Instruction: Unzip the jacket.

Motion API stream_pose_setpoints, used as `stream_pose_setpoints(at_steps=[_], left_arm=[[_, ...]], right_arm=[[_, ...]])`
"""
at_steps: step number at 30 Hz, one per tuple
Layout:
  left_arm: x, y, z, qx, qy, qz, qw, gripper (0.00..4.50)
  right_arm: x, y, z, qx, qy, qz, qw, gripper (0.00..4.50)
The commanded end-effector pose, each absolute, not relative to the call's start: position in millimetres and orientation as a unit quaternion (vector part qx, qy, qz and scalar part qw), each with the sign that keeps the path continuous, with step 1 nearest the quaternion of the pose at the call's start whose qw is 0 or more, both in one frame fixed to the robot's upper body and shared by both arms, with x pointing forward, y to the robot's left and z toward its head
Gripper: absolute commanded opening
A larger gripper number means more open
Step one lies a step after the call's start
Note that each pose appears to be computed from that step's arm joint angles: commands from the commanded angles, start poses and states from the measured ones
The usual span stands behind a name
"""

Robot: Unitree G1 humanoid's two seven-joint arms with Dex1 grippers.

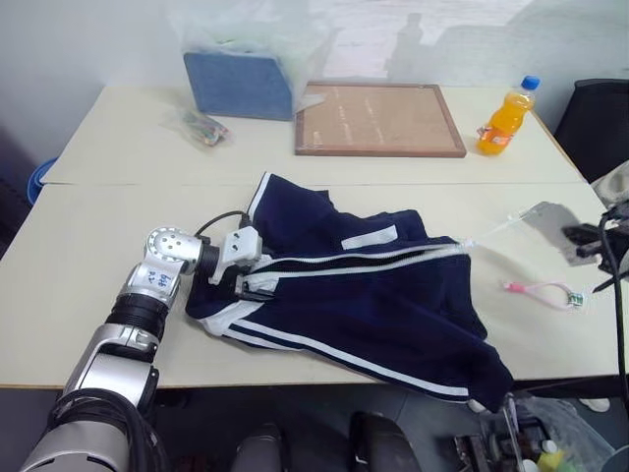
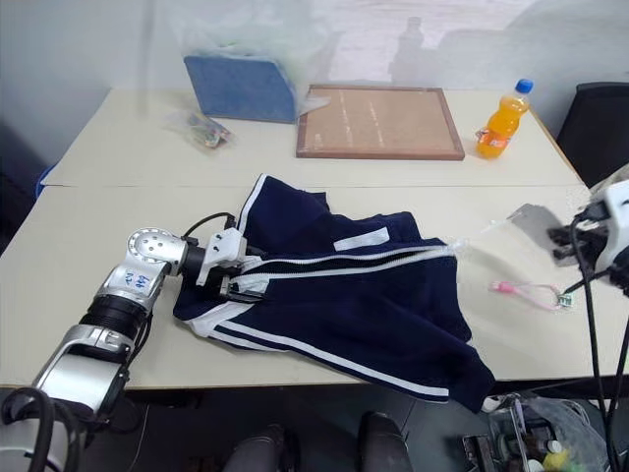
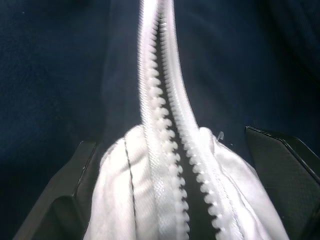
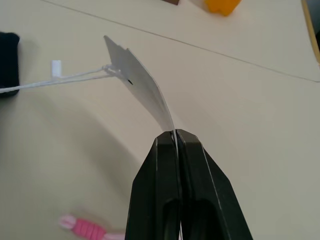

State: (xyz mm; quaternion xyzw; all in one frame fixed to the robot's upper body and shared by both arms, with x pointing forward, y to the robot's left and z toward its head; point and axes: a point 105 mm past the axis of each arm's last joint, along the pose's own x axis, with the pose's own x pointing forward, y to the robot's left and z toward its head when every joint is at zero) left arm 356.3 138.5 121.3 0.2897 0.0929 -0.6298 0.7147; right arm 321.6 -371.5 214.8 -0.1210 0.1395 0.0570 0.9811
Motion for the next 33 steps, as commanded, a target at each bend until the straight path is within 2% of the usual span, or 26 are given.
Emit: stream_pose_setpoints(at_steps=[1,6,9,11,14,15,17,19,23,26,28,33], left_arm=[[356,147,119,0.294,0.103,-0.619,0.721,4.21],[357,144,119,0.295,0.1,-0.62,0.72,4.21],[357,143,118,0.295,0.1,-0.621,0.719,4.21],[357,142,119,0.294,0.098,-0.622,0.719,4.21],[354,148,128,0.272,0.102,-0.627,0.723,4.21],[353,151,132,0.263,0.105,-0.628,0.725,4.21],[349,158,140,0.249,0.108,-0.631,0.727,4.5],[339,171,156,0.225,0.118,-0.643,0.723,4.5],[315,212,198,0.2,0.147,-0.645,0.722,4.5],[312,242,234,0.201,0.133,-0.597,0.765,4.5],[309,256,249,0.197,0.126,-0.574,0.785,4.5],[301,276,248,0.231,0.132,-0.543,0.797,4.5]], right_arm=[[314,-409,244,-0.134,0.112,-0.017,0.984,0.04],[307,-445,264,-0.106,0.084,-0.094,0.986,0.04],[307,-451,267,-0.12,0.081,-0.102,0.984,0.04],[313,-422,255,-0.134,0.1,-0.01,0.986,0.04],[308,-372,223,-0.18,0.171,0.133,0.96,0.04],[304,-362,217,-0.187,0.186,0.16,0.951,0.41],[295,-352,209,-0.19,0.211,0.205,0.937,0.9],[285,-348,211,-0.206,0.231,0.246,0.918,1.48],[257,-344,238,-0.19,0.233,0.338,0.892,2.88],[234,-353,250,-0.175,0.244,0.374,0.878,3.93],[228,-359,255,-0.176,0.238,0.375,0.878,4.49],[228,-368,259,-0.169,0.207,0.361,0.893,4.49]])
